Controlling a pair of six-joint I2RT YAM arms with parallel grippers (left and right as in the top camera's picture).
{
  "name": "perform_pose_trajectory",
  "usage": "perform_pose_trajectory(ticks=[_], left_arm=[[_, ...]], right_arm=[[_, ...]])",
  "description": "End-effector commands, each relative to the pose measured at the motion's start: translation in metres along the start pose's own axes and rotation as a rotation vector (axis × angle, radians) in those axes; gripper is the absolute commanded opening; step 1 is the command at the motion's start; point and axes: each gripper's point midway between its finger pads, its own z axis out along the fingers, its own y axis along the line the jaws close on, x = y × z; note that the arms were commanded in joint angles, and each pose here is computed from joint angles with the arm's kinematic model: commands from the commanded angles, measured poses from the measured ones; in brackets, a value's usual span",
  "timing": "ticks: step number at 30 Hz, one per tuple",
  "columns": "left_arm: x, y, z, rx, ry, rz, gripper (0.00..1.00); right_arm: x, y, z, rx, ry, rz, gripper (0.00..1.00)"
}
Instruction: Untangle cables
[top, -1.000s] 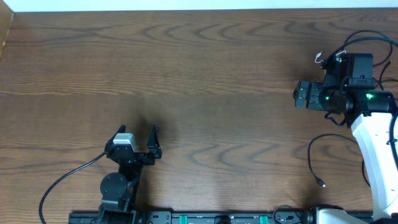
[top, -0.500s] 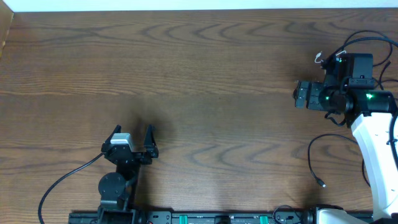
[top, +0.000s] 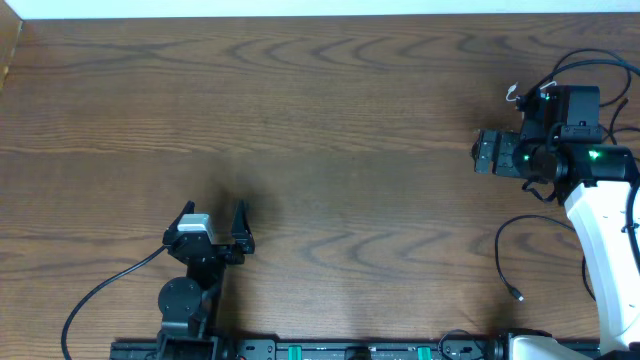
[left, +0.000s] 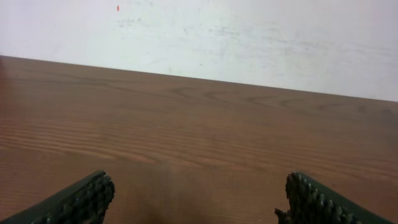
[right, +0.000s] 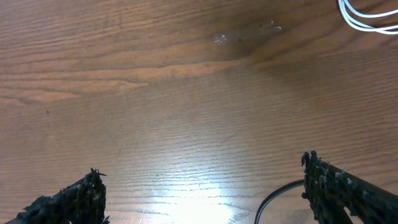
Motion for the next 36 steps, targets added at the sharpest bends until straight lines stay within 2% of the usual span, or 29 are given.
perform_pose_trajectory(ticks=[1, 14, 19, 22, 28, 36], left_arm=[[0.015, 0.005, 0.000, -0.023, 0.049, 0.018, 0.89], [0.015, 0.005, 0.000, -0.023, 0.049, 0.018, 0.89], [0.015, 0.005, 0.000, -0.023, 0.049, 0.018, 0.89], [0.015, 0.005, 0.000, -0.022, 0.049, 0.018, 0.89], [0.015, 0.005, 0.000, -0.023, 0.049, 0.018, 0.89], [0.015, 0.005, 0.000, -0.022, 0.049, 0.018, 0.89]], right_arm=[[-0.003, 0.004, -0.006, -0.009, -0.018, -0.004, 0.99], [-0.004, 0.004, -0.006, -0.008, -0.020, -0.004, 0.99], [-0.011, -0.007, -0.017, 0.061, -0.080, -0.014, 0.99], [-0.020, -0.005, -0.031, 0.054, -0.167, -0.020, 0.99], [-0.038, 0.002, -0.064, 0.003, -0.494, -0.028, 0.99], [-0.025, 0.001, -0.086, -0.058, -0.840, -0.015, 0.99]])
